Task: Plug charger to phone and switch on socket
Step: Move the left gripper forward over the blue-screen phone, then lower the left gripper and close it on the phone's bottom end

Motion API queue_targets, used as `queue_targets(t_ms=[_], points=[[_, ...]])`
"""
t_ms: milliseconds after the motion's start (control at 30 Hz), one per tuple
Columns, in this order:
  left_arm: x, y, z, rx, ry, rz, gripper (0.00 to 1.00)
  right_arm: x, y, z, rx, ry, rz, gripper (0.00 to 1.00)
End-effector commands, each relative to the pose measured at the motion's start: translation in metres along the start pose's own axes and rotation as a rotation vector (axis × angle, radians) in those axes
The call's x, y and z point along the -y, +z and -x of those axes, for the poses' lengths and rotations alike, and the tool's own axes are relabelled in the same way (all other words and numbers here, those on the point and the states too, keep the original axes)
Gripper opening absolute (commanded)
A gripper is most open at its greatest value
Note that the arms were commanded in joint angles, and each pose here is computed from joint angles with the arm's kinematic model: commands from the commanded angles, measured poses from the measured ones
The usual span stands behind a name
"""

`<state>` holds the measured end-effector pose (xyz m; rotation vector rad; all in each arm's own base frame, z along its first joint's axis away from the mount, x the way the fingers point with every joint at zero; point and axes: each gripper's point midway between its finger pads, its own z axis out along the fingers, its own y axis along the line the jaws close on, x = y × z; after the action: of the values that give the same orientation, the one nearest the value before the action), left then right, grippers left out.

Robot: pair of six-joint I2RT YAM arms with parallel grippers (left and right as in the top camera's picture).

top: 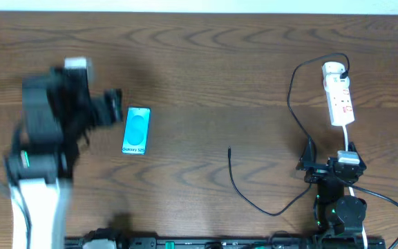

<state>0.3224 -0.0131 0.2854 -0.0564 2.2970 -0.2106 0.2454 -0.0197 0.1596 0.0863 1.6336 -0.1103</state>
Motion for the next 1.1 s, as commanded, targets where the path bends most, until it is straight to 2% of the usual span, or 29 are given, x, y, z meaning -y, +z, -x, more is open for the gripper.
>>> queue_targets(t_ms=[0, 133, 367, 433, 467, 500, 533, 567, 600, 867, 1067], points=[[0.002, 0.020, 0.031, -0.147, 0.010, -0.016, 0.81, 0.002, 0.000, 0.000, 0.001, 0.014, -0.008, 0.99], [-0.004, 0.050, 0.030, -0.276, -0.015, -0.009, 0.81, 0.002, 0.000, 0.000, 0.001, 0.014, -0.008, 0.99], [-0.013, 0.091, -0.005, -0.459, -0.050, 0.000, 0.80, 0.002, 0.000, 0.000, 0.001, 0.014, -0.008, 0.99], [-0.015, 0.097, -0.013, -0.496, -0.057, 0.003, 0.40, 0.002, 0.000, 0.000, 0.001, 0.014, -0.008, 0.99], [-0.016, 0.101, -0.018, -0.518, -0.061, 0.004, 0.25, 0.002, 0.000, 0.000, 0.001, 0.014, -0.008, 0.99], [-0.017, 0.102, -0.020, -0.526, -0.063, 0.005, 0.25, 0.002, 0.000, 0.000, 0.001, 0.014, -0.008, 0.99], [-0.017, 0.103, -0.022, -0.532, -0.064, 0.005, 0.38, 0.002, 0.000, 0.000, 0.001, 0.014, -0.008, 0.99], [-0.017, 0.104, -0.025, -0.539, -0.066, 0.005, 0.62, 0.002, 0.000, 0.000, 0.001, 0.014, -0.008, 0.99], [-0.017, 0.104, -0.027, -0.545, -0.066, 0.006, 0.98, 0.002, 0.000, 0.000, 0.001, 0.014, -0.008, 0.99], [-0.020, 0.109, -0.051, -0.611, -0.078, 0.010, 0.98, 0.002, 0.000, 0.000, 0.001, 0.014, -0.008, 0.99], [-0.027, 0.130, -0.093, -0.674, -0.089, 0.016, 0.98, 0.002, 0.000, 0.000, 0.001, 0.014, -0.008, 0.99]])
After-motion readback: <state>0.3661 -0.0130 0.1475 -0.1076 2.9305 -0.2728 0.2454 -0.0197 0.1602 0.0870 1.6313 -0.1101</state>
